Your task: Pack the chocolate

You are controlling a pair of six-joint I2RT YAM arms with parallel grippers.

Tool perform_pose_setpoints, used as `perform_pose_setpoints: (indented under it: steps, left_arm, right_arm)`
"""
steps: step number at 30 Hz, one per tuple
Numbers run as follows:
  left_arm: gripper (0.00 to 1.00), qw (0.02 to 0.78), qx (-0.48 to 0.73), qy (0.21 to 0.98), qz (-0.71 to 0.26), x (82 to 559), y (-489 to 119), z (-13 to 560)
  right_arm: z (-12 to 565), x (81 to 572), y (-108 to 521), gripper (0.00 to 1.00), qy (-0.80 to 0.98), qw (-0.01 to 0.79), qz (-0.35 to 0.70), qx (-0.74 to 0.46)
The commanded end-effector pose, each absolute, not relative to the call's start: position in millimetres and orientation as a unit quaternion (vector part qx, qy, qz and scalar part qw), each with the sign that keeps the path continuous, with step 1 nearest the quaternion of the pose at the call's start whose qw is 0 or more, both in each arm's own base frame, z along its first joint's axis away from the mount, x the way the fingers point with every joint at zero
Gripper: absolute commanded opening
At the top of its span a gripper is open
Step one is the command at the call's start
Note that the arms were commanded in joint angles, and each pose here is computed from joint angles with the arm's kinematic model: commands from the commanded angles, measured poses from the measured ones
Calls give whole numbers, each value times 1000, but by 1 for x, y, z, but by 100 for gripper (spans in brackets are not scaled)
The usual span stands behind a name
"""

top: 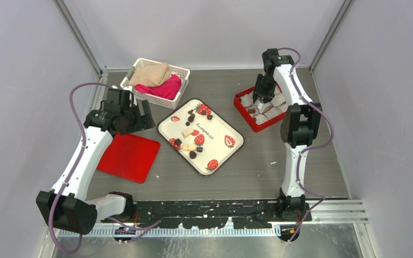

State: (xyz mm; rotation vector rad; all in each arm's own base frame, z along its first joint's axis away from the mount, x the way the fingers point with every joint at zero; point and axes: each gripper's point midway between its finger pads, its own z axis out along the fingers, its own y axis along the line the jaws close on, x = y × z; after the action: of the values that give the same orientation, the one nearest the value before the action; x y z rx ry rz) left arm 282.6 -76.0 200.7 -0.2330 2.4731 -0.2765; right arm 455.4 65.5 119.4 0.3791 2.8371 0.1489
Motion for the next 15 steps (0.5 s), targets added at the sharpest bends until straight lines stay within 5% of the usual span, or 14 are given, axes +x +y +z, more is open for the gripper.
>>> perform_pose_setpoints:
  steps: [1,8,15]
  left_arm:
    - [85,346,-84,928,-111,282,-76,220]
    - [85,345,-84,929,-109,283,-75,218]
    - [85,345,-76,930,-104,284,-74,220]
  right_arm:
    - [182,459,70,37,966,214,79,122]
    - [225,423,100,15,960,252,96,78]
    - [218,354,184,17,965,230,116,-52]
